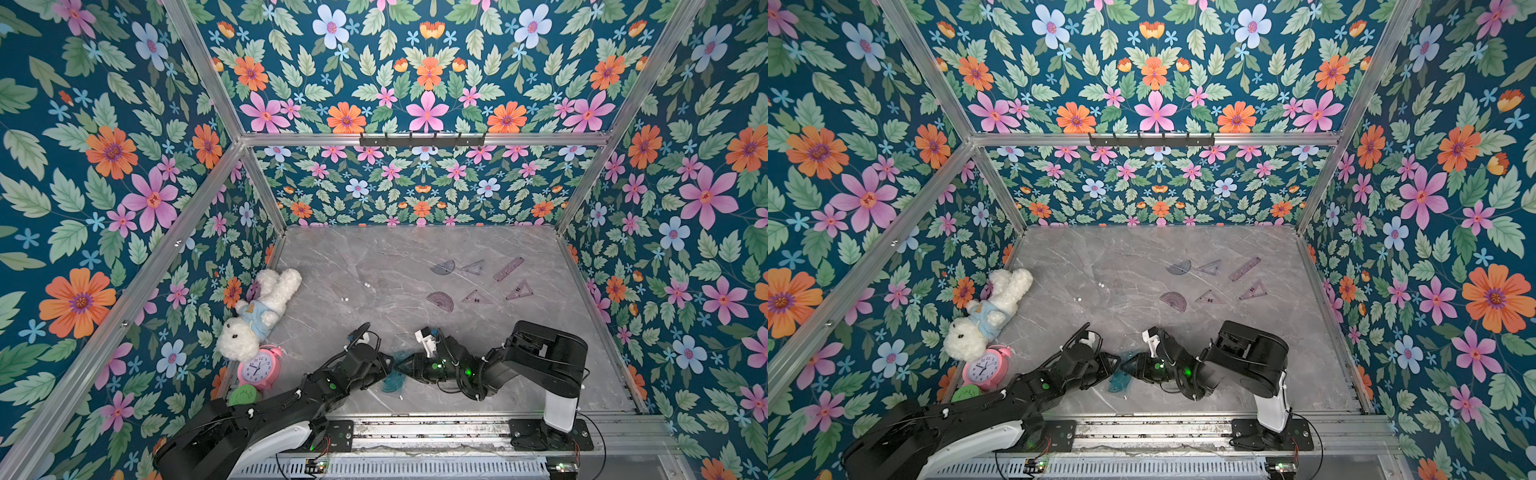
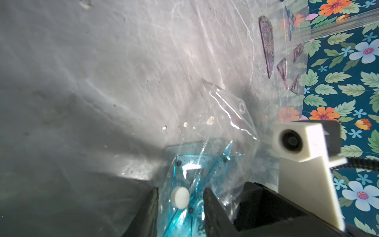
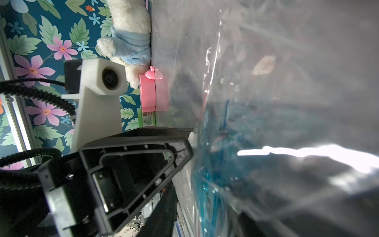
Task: Open the ruler set and take out the ruler
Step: Pick up the ruler set bag from the center of the board.
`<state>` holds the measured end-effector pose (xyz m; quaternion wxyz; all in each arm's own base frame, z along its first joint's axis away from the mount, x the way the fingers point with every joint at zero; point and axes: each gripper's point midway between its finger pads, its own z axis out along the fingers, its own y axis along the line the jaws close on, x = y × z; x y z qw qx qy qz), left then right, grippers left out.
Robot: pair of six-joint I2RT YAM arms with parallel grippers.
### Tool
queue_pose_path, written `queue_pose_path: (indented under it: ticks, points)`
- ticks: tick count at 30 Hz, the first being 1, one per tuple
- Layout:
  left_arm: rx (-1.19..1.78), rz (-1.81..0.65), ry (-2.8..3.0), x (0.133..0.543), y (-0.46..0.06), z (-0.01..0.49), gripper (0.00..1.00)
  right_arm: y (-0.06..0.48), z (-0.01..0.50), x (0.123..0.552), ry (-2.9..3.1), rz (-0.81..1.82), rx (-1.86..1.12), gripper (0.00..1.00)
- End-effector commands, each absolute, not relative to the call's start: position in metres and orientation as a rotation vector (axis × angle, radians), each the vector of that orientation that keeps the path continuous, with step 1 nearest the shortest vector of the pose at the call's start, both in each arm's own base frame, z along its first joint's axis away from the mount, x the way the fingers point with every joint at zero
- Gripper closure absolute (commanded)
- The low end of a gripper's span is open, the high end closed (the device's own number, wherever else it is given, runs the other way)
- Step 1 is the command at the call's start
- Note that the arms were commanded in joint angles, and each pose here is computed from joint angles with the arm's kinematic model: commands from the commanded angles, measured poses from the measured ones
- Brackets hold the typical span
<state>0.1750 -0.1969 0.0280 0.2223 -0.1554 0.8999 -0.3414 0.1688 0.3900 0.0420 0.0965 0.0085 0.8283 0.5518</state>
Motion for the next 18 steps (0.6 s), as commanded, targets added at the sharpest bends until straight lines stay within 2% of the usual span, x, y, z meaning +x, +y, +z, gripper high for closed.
queue_pose_path:
  ticks: [1, 11, 18]
  points:
    - [-0.436, -0.907, 2.494, 0.174, -0.192, 0.025, 0.61, 0.392, 0.049, 0.172, 2.434, 1.629, 0.021, 0.64]
    - [-0.485, -0.915, 2.434, 0.180, -0.187, 0.035, 0.59, 0.391, 0.047, 0.173, 2.446, 1.605, 0.030, 0.86]
    - [-0.495, -0.928, 2.400, 0.183, -0.185, 0.043, 0.56, 0.392, 0.048, 0.173, 2.460, 1.584, 0.015, 0.93]
